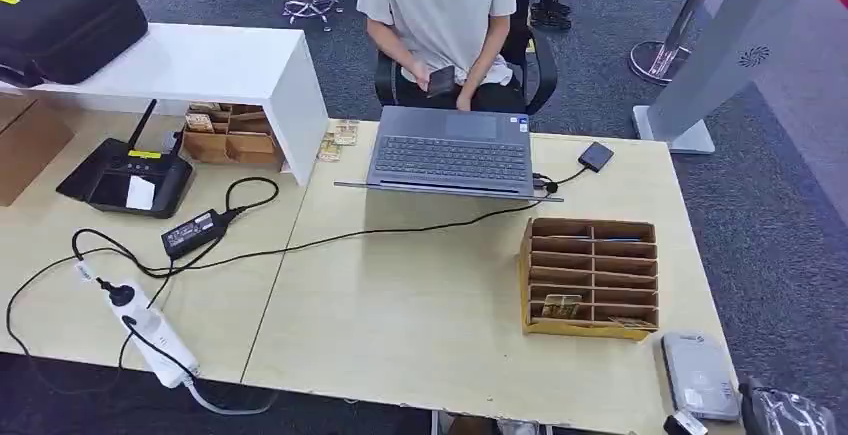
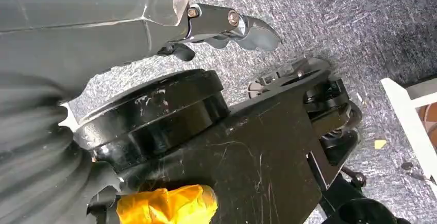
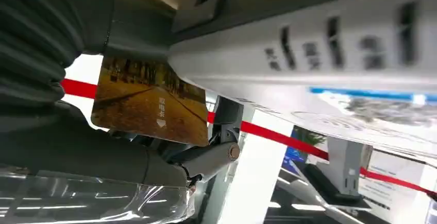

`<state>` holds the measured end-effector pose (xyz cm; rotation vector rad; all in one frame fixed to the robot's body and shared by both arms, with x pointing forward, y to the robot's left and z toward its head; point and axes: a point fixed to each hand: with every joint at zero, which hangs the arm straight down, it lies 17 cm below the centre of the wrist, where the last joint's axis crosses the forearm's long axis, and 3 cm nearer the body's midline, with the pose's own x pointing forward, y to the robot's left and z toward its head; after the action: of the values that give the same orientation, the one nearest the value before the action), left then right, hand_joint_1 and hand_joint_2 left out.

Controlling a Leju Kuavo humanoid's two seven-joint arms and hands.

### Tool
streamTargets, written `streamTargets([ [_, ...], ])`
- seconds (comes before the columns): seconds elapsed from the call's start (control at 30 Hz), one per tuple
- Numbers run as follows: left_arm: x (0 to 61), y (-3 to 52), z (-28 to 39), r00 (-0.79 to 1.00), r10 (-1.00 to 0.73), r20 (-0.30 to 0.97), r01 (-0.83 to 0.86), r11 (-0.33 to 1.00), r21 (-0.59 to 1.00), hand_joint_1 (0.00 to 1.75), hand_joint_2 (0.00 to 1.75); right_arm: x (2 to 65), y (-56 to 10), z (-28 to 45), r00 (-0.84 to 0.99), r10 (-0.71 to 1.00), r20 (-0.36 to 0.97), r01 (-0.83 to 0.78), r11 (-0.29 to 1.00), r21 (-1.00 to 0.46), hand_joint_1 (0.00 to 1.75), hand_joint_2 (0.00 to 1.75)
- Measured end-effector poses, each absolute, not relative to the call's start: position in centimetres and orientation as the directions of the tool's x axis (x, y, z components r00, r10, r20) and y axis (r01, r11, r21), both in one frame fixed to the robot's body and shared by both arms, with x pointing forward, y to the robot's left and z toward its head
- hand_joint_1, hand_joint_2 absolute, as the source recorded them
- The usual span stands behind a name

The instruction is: Pass the card to the sensor for recognition and then transmit it.

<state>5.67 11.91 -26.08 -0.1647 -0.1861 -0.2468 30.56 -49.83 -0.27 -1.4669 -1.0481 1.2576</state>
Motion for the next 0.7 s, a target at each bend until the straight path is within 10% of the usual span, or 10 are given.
streamTargets([
  [0.7, 5.8, 11.8, -26.0, 0.943, -0.258, 0.211, 0.292, 0.945, -0.146, 0.0, 1.75, 35.4, -45.3, 26.2, 0.154, 0.932, -0.329, 0.643, -0.348, -0.682, 1.75, 1.75],
])
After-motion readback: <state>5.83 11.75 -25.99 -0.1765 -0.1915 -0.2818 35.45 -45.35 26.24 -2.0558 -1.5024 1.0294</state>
